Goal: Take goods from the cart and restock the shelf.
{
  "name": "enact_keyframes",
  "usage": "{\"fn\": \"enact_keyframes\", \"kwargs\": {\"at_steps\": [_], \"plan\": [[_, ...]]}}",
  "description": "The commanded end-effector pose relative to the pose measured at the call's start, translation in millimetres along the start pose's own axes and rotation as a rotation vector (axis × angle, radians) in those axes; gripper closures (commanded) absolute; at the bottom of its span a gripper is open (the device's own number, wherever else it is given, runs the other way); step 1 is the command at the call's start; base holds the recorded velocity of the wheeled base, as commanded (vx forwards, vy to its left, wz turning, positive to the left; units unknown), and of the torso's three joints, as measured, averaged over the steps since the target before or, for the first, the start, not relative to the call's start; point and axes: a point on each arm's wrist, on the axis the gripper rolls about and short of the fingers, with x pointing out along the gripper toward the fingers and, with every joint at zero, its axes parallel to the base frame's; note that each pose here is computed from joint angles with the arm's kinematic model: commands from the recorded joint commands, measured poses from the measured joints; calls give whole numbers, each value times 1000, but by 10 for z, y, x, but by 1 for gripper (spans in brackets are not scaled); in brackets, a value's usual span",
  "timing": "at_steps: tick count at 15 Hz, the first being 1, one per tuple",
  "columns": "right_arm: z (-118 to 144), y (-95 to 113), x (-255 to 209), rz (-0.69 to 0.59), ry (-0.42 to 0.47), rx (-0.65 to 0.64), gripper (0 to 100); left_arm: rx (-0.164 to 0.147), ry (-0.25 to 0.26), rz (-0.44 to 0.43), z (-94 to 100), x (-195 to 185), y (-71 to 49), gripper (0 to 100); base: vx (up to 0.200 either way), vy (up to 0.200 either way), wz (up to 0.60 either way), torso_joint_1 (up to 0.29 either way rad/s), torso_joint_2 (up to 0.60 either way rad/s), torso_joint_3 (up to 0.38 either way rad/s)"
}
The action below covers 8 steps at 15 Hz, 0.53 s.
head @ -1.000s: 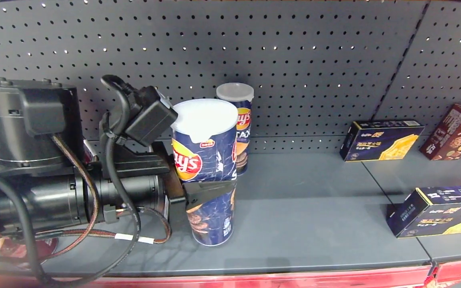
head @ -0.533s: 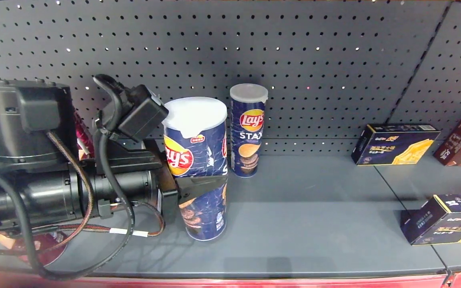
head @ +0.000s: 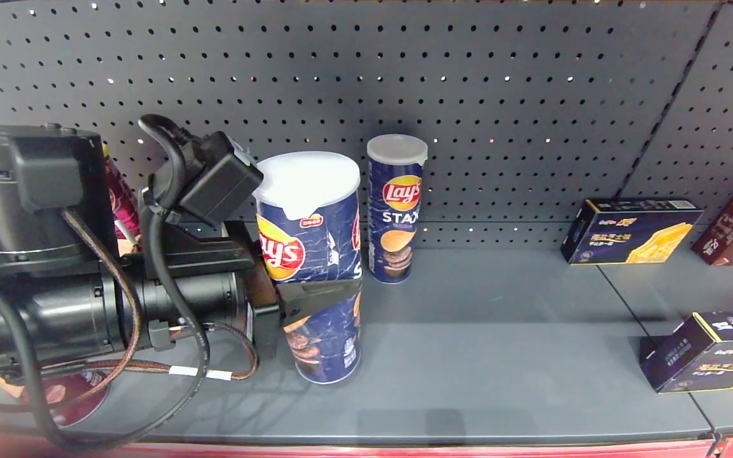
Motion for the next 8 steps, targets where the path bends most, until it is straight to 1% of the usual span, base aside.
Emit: {"fn": "enact_keyframes", "kwargs": {"at_steps": [1,2,3,4,5,6,7,8], "plan": [[601,3,-17,-11,-55,-5,0,2,-13,17,28,-45,29,100,0,0,0,0,0,0],[883,1,79,7,-7,9,0,2,-9,14,13,-51,19,100,0,0,0,0,0,0],[1049,6,89,59,-25,7,0,1,-9,18,8,-55,29,100,0,0,0,0,0,0],[1169,7,121,79,-19,2,0,-2,-2,17,-14,-55,25,100,0,0,0,0,0,0],[1305,10,227,96,18,4,0,-6,6,14,-40,-62,17,100,0,0,0,0,0,0],[1437,20,317,151,30,3,0,-6,6,14,-62,-116,-12,100,0,0,0,0,0,0],[1507,31,406,191,55,4,0,-9,8,15,-77,-151,-31,100,0,0,0,0,0,0],[1551,46,488,232,79,4,0,-17,23,16,-136,-178,-50,100,0,0,0,0,0,0]]}}
